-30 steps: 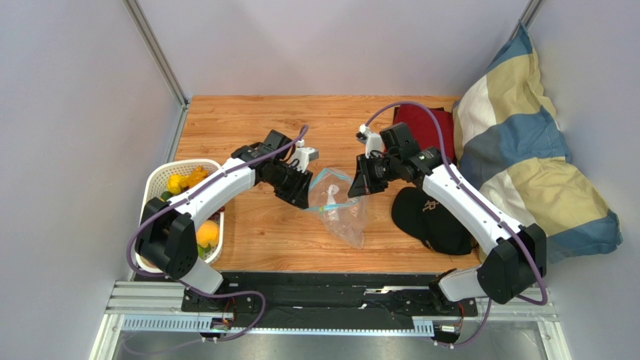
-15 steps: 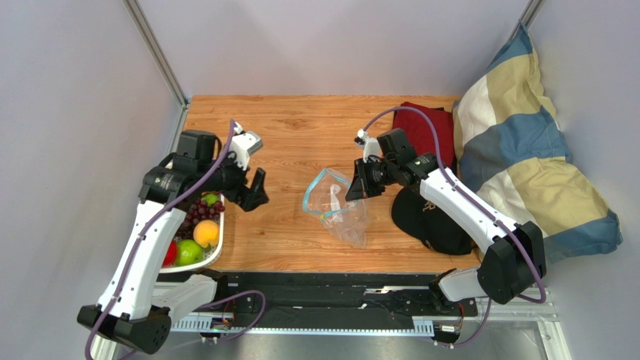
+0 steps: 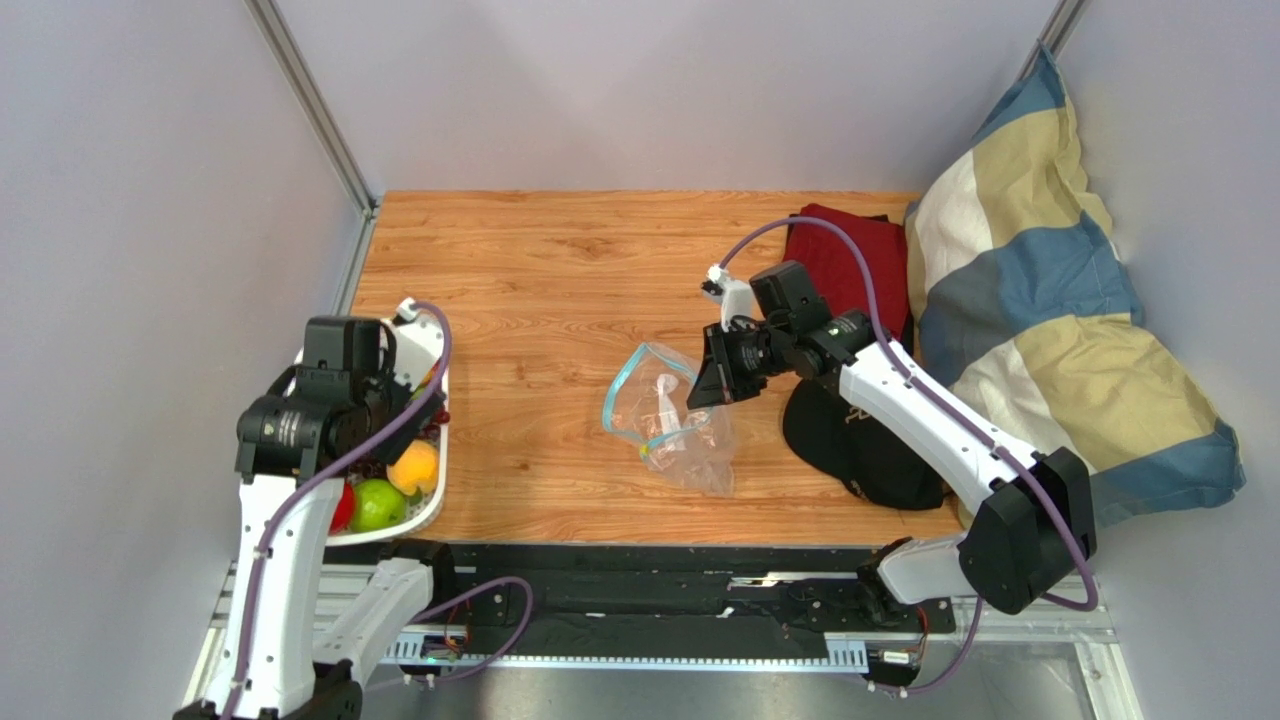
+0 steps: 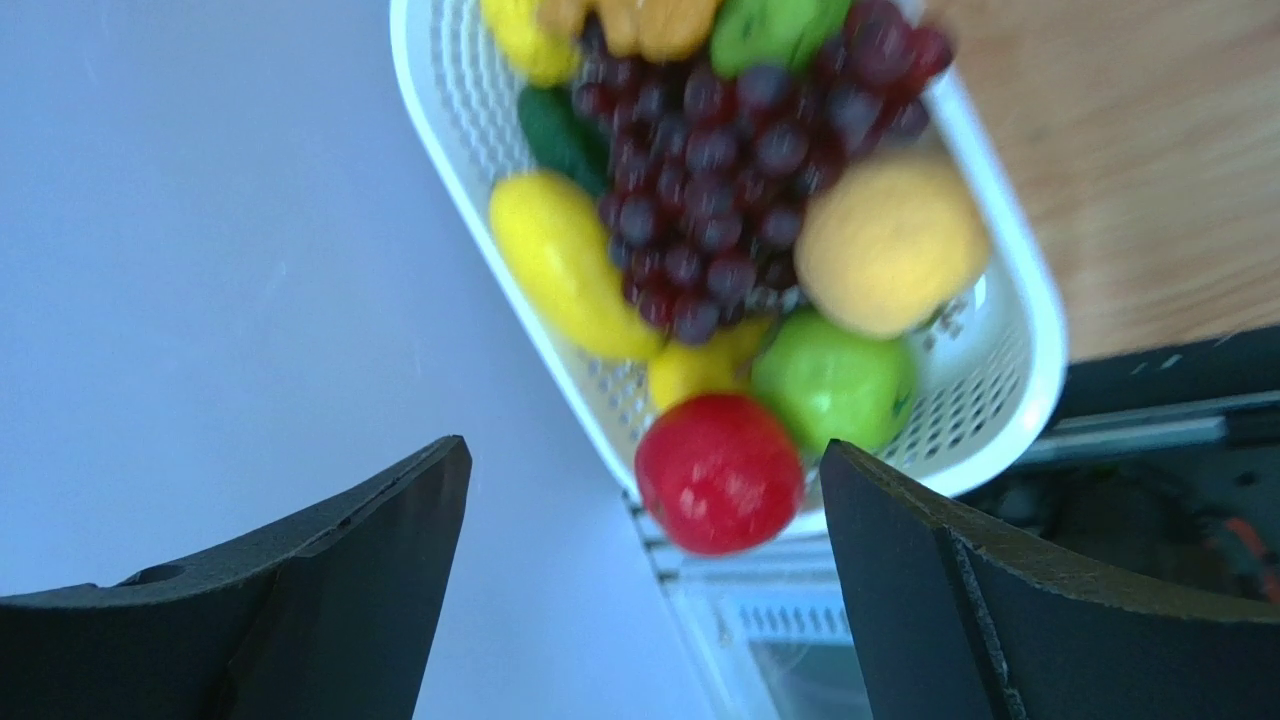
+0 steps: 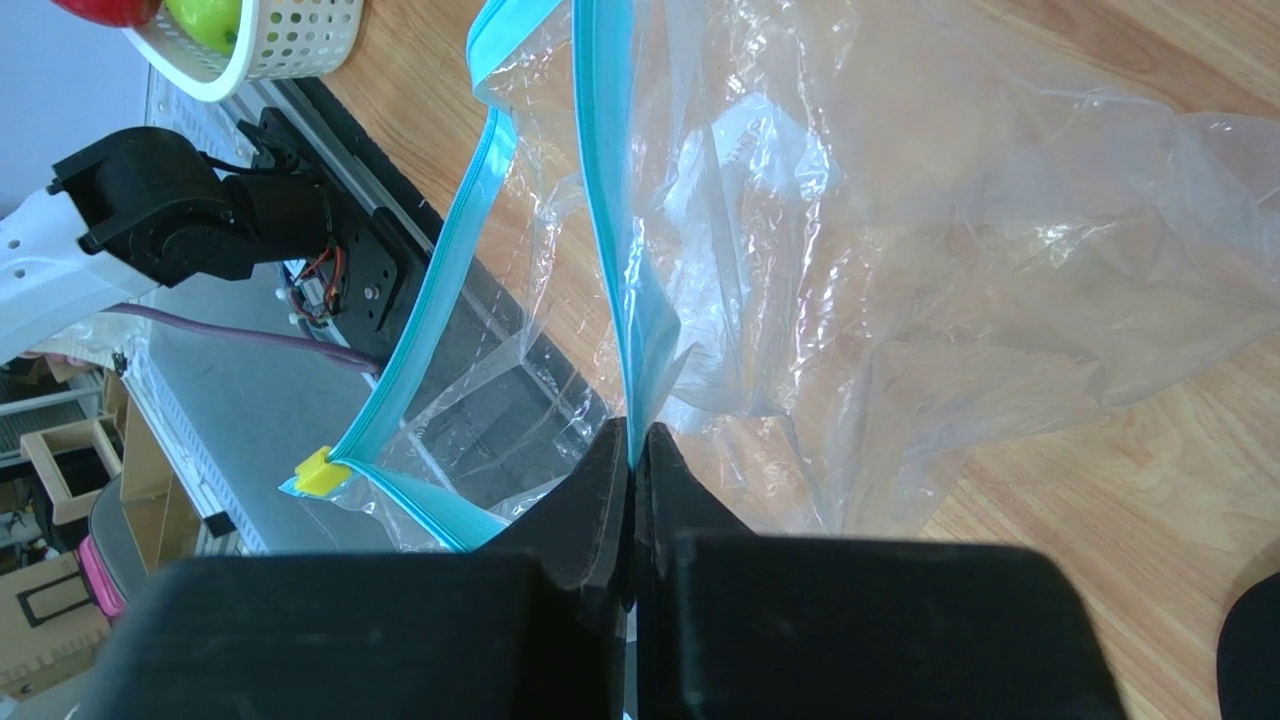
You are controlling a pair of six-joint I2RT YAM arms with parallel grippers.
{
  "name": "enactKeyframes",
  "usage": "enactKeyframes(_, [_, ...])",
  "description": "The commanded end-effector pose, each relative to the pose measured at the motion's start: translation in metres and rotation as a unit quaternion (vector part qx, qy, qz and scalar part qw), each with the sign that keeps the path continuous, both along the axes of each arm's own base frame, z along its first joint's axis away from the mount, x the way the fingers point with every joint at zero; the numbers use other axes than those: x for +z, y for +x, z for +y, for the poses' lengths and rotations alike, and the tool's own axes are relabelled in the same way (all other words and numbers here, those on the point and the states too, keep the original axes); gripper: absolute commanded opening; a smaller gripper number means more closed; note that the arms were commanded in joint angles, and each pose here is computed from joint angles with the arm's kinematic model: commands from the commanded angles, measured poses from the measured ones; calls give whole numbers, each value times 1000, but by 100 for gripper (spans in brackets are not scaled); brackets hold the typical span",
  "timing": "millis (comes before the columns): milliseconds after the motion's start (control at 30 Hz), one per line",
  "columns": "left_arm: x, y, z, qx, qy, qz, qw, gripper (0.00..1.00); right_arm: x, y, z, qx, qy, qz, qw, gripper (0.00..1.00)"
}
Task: Place the food in the zip-top bag and seal the zipper
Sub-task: Pick up the fake fruit from the bin.
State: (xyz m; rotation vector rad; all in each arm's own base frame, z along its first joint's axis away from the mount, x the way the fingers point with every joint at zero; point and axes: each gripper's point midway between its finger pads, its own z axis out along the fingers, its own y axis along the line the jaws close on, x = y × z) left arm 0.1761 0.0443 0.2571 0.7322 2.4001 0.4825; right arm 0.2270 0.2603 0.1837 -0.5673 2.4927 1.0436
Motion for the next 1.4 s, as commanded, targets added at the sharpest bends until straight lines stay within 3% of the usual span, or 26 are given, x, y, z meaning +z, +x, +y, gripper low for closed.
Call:
enactKeyframes(0, [-39,-103,51,15,136,239,961,96,20,3,1,18,6,-51,999,0])
enactKeyframes(233, [-75,-124,59,25,134,341,930,99,21,6,-2,23,-7,-65,998,0])
enactKeyframes(733, [-122,-116,81,15,199,379,904,99,23,6,0,32,-6,-62,998,0])
enactKeyframes(1367, [-146,-78,96,6,194,366,910,99,25,12,4,33,-6,-64,997,0])
